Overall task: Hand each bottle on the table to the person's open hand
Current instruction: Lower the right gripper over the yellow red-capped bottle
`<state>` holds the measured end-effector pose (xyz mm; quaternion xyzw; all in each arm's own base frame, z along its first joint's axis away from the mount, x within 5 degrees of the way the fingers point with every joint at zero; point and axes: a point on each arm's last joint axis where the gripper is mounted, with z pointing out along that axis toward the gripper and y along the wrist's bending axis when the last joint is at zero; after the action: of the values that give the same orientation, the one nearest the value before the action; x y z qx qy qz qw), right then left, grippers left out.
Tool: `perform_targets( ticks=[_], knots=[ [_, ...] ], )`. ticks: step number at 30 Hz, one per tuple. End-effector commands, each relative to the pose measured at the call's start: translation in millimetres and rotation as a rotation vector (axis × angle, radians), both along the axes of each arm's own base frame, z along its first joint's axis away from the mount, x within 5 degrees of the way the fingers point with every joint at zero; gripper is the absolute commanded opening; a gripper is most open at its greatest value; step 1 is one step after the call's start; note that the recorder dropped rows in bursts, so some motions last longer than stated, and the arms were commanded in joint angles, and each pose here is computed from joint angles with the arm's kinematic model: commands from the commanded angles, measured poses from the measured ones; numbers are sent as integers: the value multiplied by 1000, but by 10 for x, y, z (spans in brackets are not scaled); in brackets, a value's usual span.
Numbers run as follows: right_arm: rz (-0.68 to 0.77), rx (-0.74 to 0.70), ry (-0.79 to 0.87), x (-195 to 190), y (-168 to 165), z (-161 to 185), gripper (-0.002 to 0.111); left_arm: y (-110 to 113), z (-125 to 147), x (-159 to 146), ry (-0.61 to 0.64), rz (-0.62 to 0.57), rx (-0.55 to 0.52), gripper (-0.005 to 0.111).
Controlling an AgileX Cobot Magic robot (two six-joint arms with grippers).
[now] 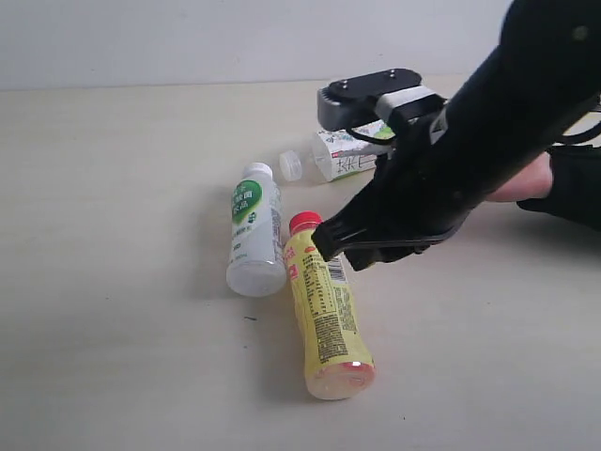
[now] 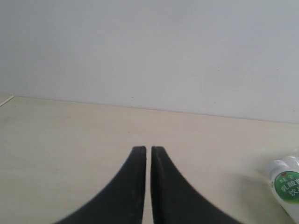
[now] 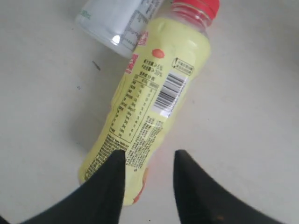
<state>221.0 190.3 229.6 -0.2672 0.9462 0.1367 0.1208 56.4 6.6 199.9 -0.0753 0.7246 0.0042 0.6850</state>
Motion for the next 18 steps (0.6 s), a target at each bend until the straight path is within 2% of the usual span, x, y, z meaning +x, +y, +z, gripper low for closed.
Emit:
perform_targets(
  ticks=[1, 3, 9, 15, 18],
  knots=[
    [-5, -55, 1, 92, 202, -45, 54, 0, 4, -5, -8, 1, -8, 7],
    [0, -48, -4, 149, 277, -37, 61, 0, 4, -5, -8, 1, -8, 7],
    [-16, -35, -19, 206, 321, 9, 62, 0, 4, -5, -8, 1, -8, 7],
    [-19, -52, 25, 200, 333, -65, 77, 0, 4, -5, -8, 1, -8, 7],
    [-18, -69, 46, 218, 351, -155, 78, 0, 4, -5, -8, 1, -8, 7]
  ],
)
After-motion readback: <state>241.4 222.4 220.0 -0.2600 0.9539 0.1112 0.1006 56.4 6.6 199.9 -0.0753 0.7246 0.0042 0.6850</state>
